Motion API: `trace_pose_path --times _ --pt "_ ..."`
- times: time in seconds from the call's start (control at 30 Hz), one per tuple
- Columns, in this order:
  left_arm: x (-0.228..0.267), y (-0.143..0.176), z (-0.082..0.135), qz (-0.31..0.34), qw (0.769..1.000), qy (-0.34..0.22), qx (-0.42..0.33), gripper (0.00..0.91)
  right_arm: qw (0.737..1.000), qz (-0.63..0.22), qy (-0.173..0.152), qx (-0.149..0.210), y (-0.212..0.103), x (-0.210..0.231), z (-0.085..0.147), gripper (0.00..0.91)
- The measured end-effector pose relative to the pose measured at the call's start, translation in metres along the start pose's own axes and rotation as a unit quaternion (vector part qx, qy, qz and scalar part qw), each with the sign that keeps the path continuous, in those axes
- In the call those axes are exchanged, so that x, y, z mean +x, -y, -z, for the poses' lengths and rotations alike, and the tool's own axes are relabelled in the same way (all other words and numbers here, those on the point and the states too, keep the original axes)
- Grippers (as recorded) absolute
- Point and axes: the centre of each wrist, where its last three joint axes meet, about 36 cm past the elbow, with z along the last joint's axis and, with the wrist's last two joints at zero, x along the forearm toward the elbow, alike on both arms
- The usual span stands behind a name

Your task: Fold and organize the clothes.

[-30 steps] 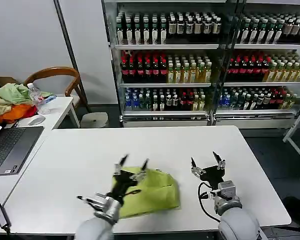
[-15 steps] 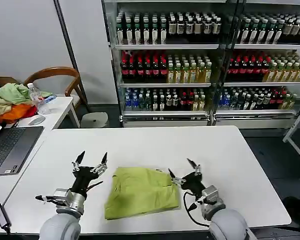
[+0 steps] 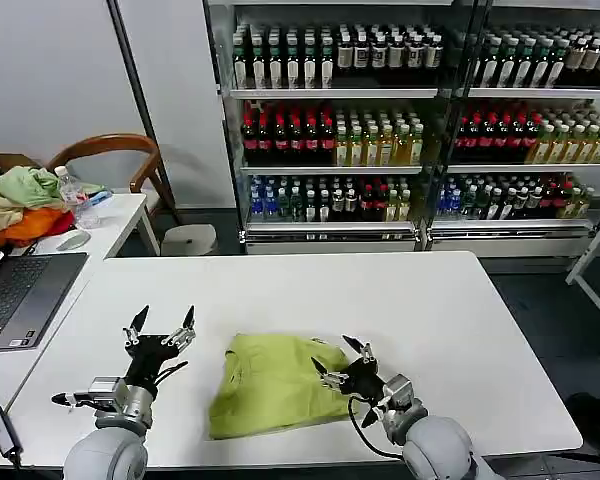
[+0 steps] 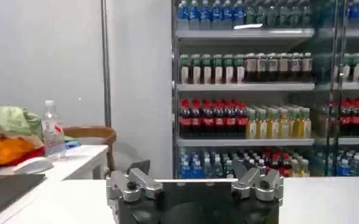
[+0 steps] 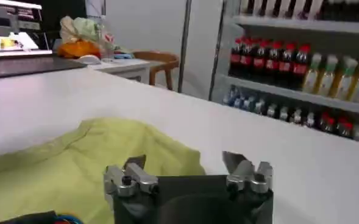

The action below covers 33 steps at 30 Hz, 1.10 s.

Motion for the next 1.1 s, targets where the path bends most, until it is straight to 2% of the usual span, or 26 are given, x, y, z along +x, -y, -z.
trace_pose_path --times 0.37,0.8,1.1 --pt "0.002 -0.005 -0.006 0.016 1.000 -0.011 -0.001 0.907 0.997 -0.003 -0.016 -0.071 0.011 -0.009 0.001 0.000" --pt "0.005 -0.002 -0.010 0.018 1.000 -0.016 0.003 0.907 0.986 -0.011 -0.042 -0.160 0.026 -0.022 0.014 0.000" --pt "0.003 0.001 -0.011 0.015 1.000 -0.016 0.001 0.907 0.982 -0.027 -0.062 -0.175 0.049 -0.032 0.018 0.000"
